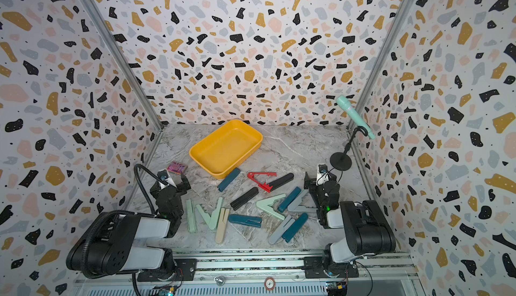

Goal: Put the pruning pliers into the storage box
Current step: Adjust the storage box at the center of the board.

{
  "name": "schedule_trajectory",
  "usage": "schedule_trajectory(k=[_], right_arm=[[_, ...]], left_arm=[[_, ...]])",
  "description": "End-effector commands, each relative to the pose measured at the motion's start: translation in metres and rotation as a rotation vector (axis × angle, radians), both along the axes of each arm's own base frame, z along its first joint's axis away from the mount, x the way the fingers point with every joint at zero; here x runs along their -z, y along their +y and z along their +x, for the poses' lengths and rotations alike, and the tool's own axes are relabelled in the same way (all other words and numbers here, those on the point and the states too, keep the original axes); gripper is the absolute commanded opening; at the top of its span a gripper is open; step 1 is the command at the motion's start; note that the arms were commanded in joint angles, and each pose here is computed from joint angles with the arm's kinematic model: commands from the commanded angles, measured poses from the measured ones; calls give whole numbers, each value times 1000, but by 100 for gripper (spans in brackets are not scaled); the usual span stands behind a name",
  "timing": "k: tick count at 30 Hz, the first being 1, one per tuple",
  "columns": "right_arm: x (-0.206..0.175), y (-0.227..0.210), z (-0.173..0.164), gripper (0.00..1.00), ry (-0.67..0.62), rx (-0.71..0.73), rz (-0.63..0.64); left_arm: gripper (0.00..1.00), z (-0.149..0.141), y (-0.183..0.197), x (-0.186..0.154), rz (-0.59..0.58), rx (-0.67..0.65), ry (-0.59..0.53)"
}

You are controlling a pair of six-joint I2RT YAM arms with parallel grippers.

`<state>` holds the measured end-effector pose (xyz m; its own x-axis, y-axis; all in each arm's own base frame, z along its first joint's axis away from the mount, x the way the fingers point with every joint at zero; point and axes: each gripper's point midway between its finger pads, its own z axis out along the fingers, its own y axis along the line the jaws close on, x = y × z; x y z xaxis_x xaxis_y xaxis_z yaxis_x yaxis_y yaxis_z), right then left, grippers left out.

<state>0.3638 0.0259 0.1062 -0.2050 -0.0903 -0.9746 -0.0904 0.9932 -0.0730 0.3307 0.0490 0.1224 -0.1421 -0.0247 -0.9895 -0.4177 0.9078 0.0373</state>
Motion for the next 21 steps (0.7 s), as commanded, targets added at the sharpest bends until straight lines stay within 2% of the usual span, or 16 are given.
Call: schedule_trajectory(k=[1,21], right_arm=[[-14,1,7,99,-46,1,-6],[-14,0,8,99,-46,3,-3]], left_arm=[[100,2,1,-14,-8,-11,-62],[99,2,0,-15,-8,-8,-63]])
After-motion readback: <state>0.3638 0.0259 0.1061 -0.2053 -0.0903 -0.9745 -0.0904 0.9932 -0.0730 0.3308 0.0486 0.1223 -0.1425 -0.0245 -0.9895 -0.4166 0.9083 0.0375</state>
